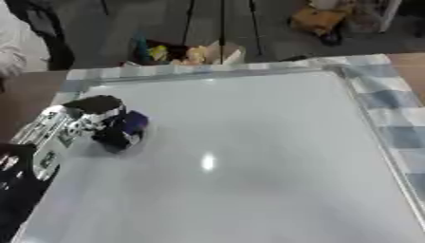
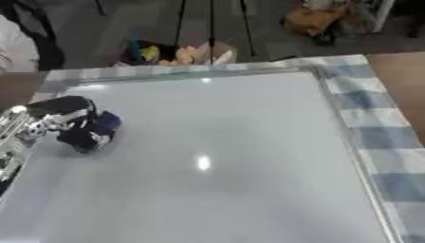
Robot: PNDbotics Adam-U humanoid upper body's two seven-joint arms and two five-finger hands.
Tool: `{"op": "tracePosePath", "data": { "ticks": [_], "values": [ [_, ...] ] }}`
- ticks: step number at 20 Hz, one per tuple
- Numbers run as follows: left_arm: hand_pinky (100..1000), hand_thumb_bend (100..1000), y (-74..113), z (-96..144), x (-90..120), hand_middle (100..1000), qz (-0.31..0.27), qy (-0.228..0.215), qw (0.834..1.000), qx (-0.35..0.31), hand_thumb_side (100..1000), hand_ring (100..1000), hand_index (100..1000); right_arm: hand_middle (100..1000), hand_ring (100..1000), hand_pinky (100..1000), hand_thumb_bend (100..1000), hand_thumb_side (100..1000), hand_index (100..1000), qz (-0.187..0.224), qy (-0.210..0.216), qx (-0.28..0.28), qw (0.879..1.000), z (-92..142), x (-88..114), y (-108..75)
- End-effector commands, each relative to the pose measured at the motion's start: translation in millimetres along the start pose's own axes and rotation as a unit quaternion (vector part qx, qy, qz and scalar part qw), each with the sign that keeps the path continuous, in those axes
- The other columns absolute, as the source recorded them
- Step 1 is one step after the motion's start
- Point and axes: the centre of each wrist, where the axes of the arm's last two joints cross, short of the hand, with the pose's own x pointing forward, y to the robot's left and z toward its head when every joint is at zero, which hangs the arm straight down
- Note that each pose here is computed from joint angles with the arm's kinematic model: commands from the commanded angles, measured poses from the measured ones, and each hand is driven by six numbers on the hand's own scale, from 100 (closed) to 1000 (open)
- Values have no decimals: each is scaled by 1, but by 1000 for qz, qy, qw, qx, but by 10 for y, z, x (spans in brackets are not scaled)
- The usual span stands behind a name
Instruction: Wipe the whiteboard clean with a brush.
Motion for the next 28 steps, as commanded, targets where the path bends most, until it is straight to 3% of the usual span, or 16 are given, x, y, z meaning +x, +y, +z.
{"op": "tracePosePath", "data": {
  "ticks": [1, 13, 18, 22, 28],
  "values": [
    [196, 100, 174, 133, -39, 213, -21, 1, 1000, 21, 604, 338, 406, 726, 817, 792, 100, 855, 784, 1, -14, -3, 1000, -59, 41, -42],
    [187, 100, 319, 342, 266, 211, -51, -62, 996, 40, 605, 333, 404, 726, 817, 793, 100, 852, 784, 0, -17, -3, 1000, -74, 48, -38],
    [184, 100, 364, 462, 561, 210, -80, -122, 988, 43, 603, 333, 404, 726, 816, 793, 100, 850, 784, -2, -19, -3, 1000, -82, 53, -32],
    [184, 100, 397, 524, 652, 210, -86, -135, 986, 44, 603, 333, 404, 726, 816, 793, 100, 850, 784, -2, -19, -3, 1000, -81, 53, -32],
    [178, 100, 436, 587, 925, 208, -95, -190, 976, 46, 611, 329, 402, 727, 816, 793, 100, 850, 784, -3, -19, -5, 1000, -79, 53, -30]
  ]
}}
